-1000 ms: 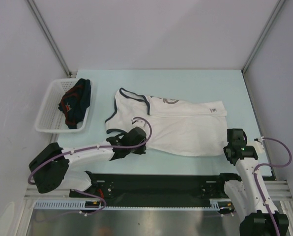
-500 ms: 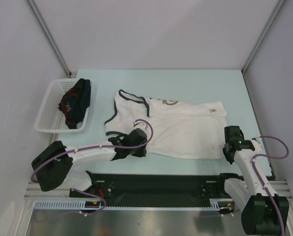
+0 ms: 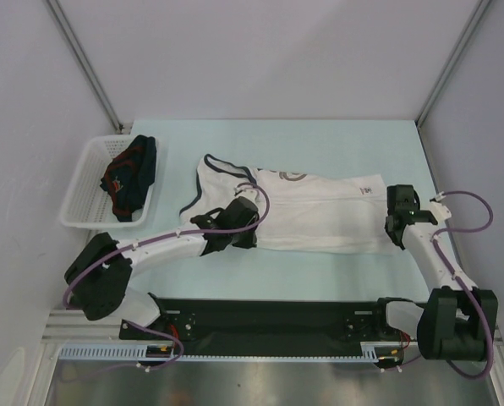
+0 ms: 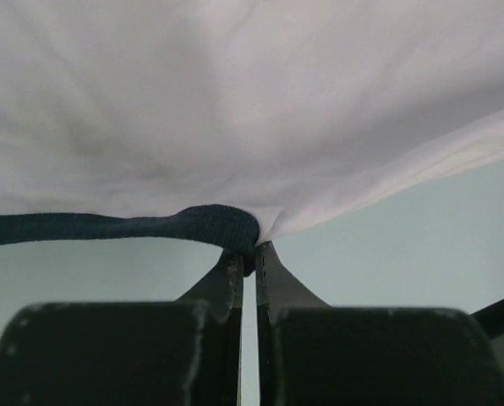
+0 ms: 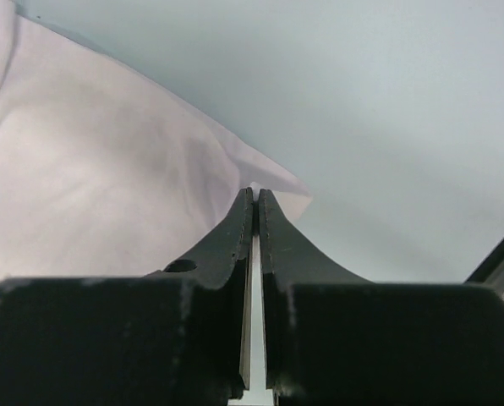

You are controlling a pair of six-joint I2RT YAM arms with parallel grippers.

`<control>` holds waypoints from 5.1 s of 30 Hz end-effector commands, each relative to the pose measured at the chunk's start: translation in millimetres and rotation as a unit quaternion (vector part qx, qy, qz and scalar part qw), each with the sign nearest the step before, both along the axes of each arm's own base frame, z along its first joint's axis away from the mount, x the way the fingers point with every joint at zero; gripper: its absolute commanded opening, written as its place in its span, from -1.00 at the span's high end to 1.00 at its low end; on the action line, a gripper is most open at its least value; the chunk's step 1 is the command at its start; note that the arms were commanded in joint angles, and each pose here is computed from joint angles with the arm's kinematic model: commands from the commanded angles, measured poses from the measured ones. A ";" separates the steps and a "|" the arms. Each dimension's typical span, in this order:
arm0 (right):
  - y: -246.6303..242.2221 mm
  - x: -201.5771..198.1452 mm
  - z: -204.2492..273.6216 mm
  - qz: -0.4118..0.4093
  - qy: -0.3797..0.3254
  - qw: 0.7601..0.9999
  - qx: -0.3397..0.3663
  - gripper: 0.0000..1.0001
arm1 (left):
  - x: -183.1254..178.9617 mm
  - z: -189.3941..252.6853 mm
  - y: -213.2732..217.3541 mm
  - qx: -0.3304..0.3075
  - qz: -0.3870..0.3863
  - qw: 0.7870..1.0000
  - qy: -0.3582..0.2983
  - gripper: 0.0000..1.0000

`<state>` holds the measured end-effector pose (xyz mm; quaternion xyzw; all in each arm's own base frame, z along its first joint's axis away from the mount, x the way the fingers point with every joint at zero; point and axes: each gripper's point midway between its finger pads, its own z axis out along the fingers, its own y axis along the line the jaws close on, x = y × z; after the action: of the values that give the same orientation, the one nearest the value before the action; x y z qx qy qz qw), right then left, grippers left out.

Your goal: Fold and stack the tank tops

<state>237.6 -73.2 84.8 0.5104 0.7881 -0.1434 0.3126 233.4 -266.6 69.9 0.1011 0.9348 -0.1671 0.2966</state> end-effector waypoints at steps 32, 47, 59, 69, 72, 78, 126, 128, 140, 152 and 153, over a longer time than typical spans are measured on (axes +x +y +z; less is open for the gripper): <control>-16.9 151.3 -30.2 0.053 0.057 0.997 -0.029 0.95 | 131.2 -15.0 7.7 0.044 0.058 0.997 0.007 0.99; -26.3 165.9 -31.5 0.033 0.063 0.996 -0.048 0.28 | 152.6 -20.8 11.8 0.053 0.072 0.996 0.016 0.86; -33.6 161.4 1.2 0.027 0.021 0.997 -0.071 0.05 | 153.8 10.3 25.9 0.059 0.091 0.994 -0.017 -0.28; -18.9 181.3 23.8 0.110 -0.101 0.989 0.002 0.08 | 168.4 51.2 19.5 0.026 0.092 0.994 -0.056 -0.33; -12.1 190.0 25.0 0.135 -0.118 0.984 0.015 0.09 | 179.5 54.0 14.5 0.012 0.092 0.994 -0.055 -0.31; -11.5 198.5 4.1 0.137 -0.093 0.986 0.036 0.08 | 195.8 39.2 7.0 0.004 0.087 0.995 -0.038 -0.31; -10.2 203.2 13.9 0.133 -0.102 0.985 0.041 1.00 | 222.1 25.4 9.2 0.000 0.084 0.996 -0.018 1.00; -10.1 201.2 17.7 0.132 -0.103 0.985 0.040 1.00 | 218.5 29.1 11.3 0.000 0.082 0.996 -0.019 0.99; -6.3 165.3 25.4 0.133 -0.109 0.984 0.036 1.00 | 185.5 38.5 15.2 -0.023 0.063 0.998 -0.010 0.99; -7.0 136.2 -8.3 0.122 -0.069 0.989 0.039 0.92 | 141.5 8.5 5.6 -0.014 0.044 0.999 0.019 0.89; -7.4 135.5 -11.5 0.121 -0.065 0.990 0.039 0.86 | 137.5 2.6 8.0 -0.012 0.048 0.998 0.026 0.85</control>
<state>373.0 -71.2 67.7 0.4311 0.8342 -0.0241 0.3430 371.8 -257.5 54.5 0.0563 0.9528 -0.1552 0.2547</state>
